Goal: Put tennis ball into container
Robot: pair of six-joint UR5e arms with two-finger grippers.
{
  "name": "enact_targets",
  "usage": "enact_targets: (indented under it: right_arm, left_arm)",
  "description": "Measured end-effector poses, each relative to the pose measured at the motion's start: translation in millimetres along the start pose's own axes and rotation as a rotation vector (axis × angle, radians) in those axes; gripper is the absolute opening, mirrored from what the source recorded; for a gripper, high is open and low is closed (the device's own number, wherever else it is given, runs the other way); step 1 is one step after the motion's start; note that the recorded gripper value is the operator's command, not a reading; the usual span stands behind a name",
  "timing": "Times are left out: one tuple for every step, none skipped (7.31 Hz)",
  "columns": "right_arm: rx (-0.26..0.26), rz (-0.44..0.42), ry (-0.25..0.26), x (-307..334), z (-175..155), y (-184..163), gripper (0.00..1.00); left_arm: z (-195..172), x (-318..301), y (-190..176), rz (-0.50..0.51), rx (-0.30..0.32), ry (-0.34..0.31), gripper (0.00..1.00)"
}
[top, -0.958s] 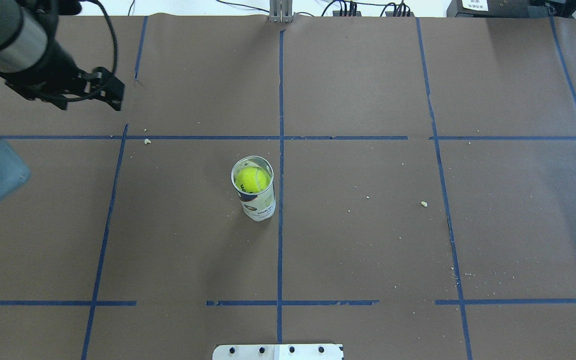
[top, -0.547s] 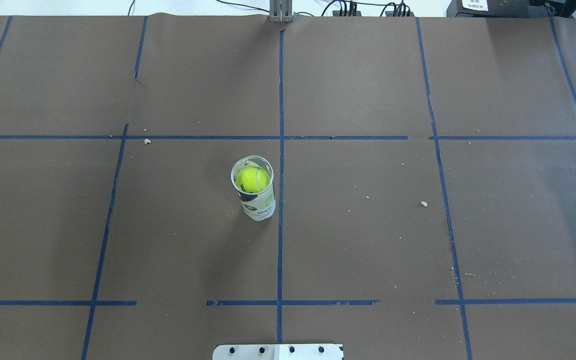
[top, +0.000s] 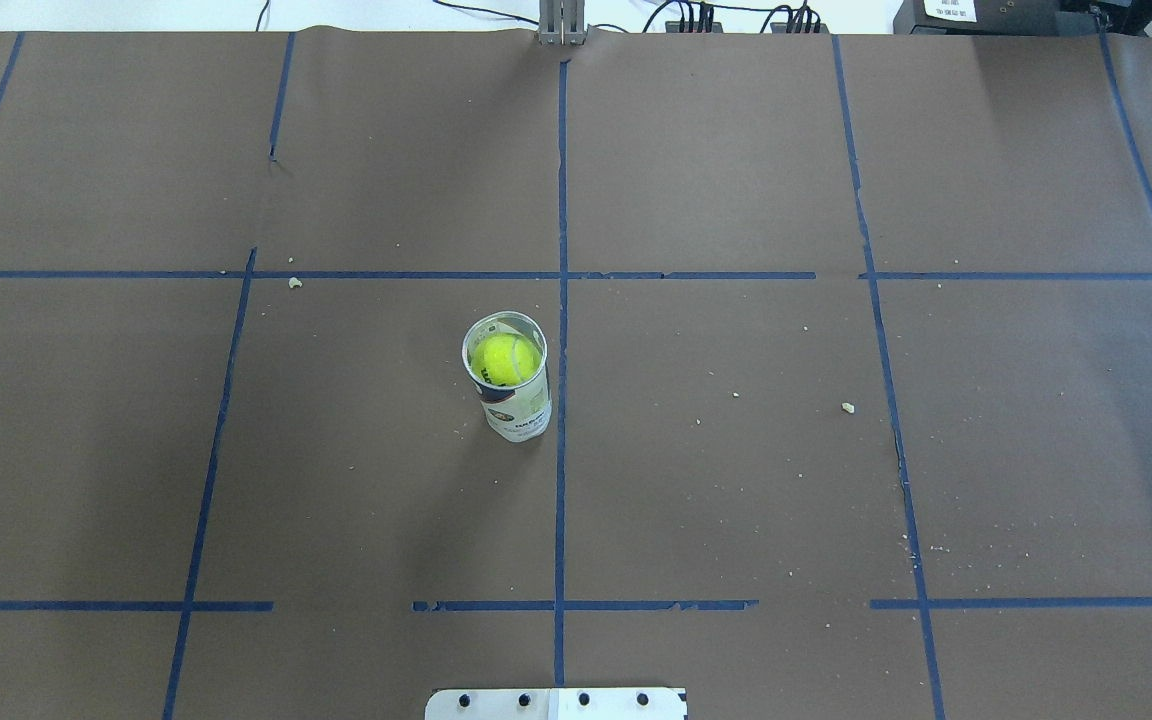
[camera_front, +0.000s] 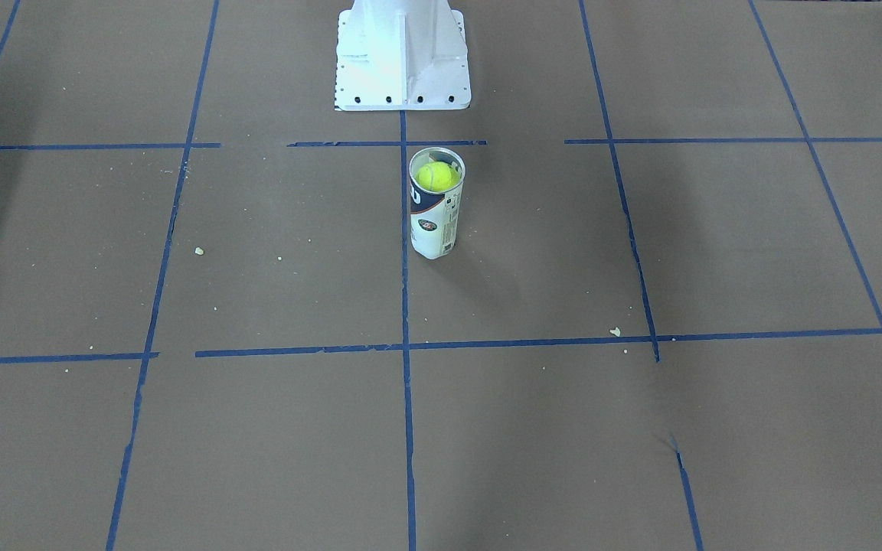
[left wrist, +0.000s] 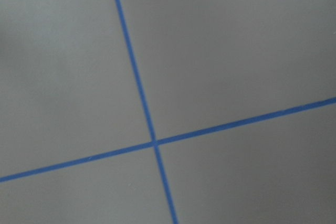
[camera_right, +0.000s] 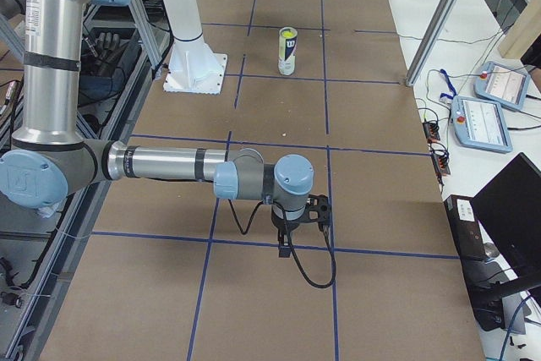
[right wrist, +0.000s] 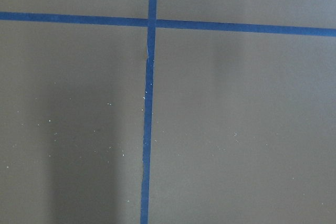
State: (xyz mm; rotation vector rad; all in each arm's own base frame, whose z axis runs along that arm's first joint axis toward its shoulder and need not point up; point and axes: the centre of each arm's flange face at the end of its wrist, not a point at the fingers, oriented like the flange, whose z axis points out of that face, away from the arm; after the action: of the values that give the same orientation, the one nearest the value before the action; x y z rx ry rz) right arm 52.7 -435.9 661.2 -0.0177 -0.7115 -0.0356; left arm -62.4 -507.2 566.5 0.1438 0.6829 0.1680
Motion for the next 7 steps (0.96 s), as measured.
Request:
enact_targets:
  right_arm:
    - [0.000, 0.000, 0.000, 0, 0, 0, 1.00]
    - [0.000, 0.000, 0.000, 0, 0, 0, 1.00]
    - [0.000, 0.000, 0.000, 0, 0, 0, 1.00]
    - [0.000, 0.000, 0.000, 0, 0, 0, 1.00]
    - [0.000, 0.000, 0.000, 0, 0, 0, 1.00]
    - [0.000, 0.000, 0.000, 0, 0, 0, 1.00]
    - [0.000, 0.000, 0.000, 0, 0, 0, 1.00]
  left_arm:
    - [13, -17, 24, -0.037, -0.021, 0.012, 1.00]
    - [24, -28, 42, -0.067, -0.045, 0.021, 1.00]
    - [31, -35, 55, -0.087, -0.061, 0.027, 1.00]
    - [33, -40, 63, -0.100, -0.066, 0.029, 1.00]
    - [34, -43, 69, -0.111, -0.068, 0.029, 1.00]
    - [34, -45, 71, -0.118, -0.070, 0.029, 1.00]
    - [33, -44, 71, -0.119, -0.068, 0.027, 1.00]
